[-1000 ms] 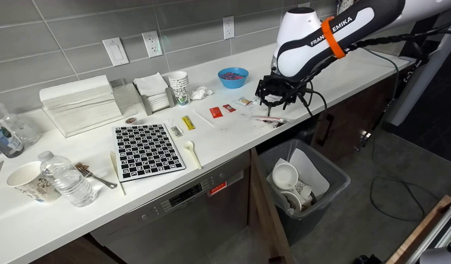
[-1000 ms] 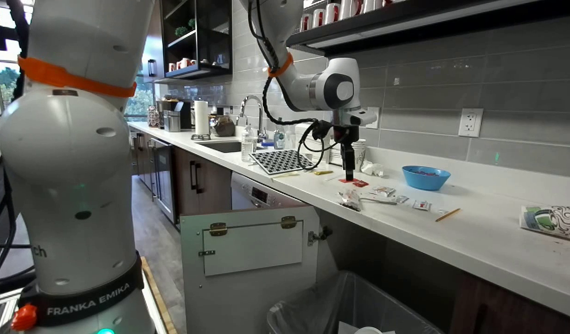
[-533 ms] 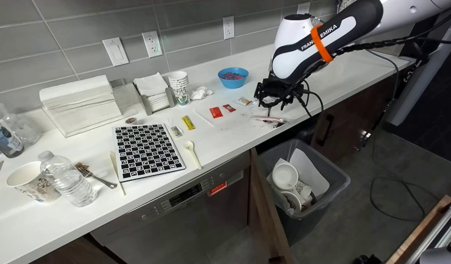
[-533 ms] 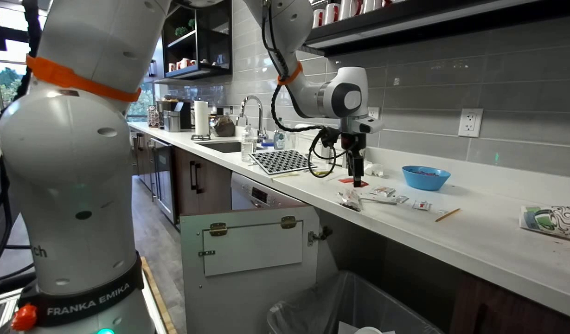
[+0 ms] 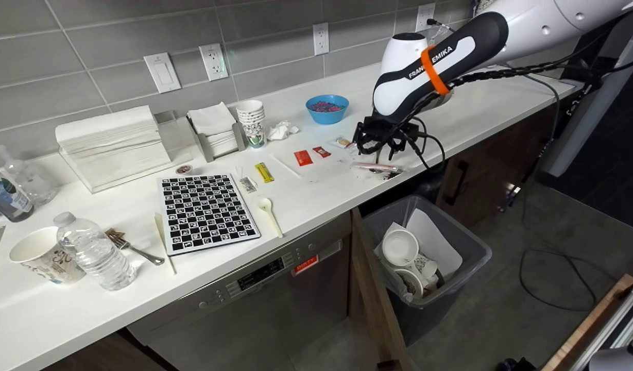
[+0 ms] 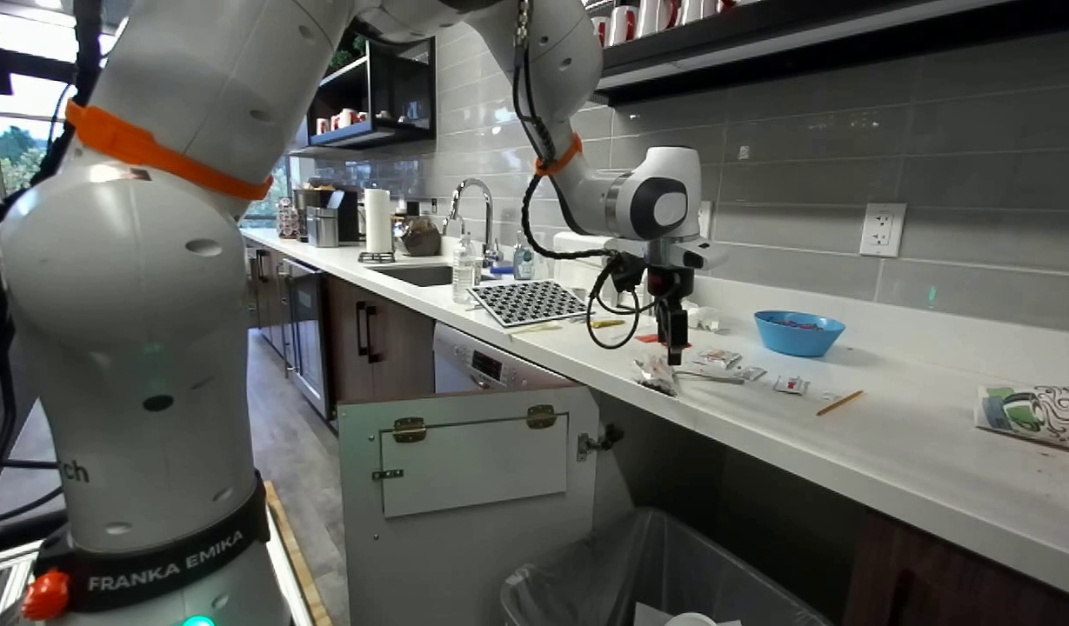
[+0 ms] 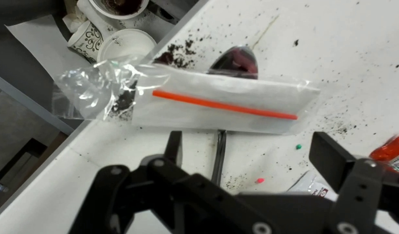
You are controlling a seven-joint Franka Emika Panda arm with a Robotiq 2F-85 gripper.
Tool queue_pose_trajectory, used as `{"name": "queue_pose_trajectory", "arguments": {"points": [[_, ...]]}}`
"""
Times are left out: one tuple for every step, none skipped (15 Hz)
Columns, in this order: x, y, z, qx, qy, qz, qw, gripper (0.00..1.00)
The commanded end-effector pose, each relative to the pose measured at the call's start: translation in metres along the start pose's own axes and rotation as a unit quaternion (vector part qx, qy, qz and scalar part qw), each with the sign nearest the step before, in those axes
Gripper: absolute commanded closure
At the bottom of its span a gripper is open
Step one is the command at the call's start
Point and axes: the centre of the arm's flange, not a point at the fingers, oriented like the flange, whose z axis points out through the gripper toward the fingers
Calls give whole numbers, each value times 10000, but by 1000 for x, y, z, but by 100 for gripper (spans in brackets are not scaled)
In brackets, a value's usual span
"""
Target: Pick up the spoon and then throw the object on it in the bin
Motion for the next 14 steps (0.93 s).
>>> {"name": "queue_pose_trajectory", "arguments": {"points": [[10, -6, 15, -49, -71, 46, 10000, 0], [11, -6, 18, -52, -73, 58, 9999, 0], [12, -6, 20, -57, -73, 74, 9999, 0], [13, -6, 22, -62, -78, 80, 9999, 1], [14, -5, 24, -65, -80, 93, 9999, 3], [14, -5, 24, -70, -82, 97, 9999, 5], [15, -5, 25, -71, -78, 105, 9999, 11], [16, -6, 25, -64, -77, 108, 9999, 15], [16, -6, 25, -62, -77, 114, 9999, 21], [17, -6, 25, -61, -84, 129, 9999, 21], [17, -6, 25, -59, -87, 141, 9998, 21], [17, -7, 25, -46, -95, 157, 9998, 28], [17, -7, 25, -43, -101, 159, 9998, 25], [17, -7, 25, -30, -115, 164, 9998, 29]]}}
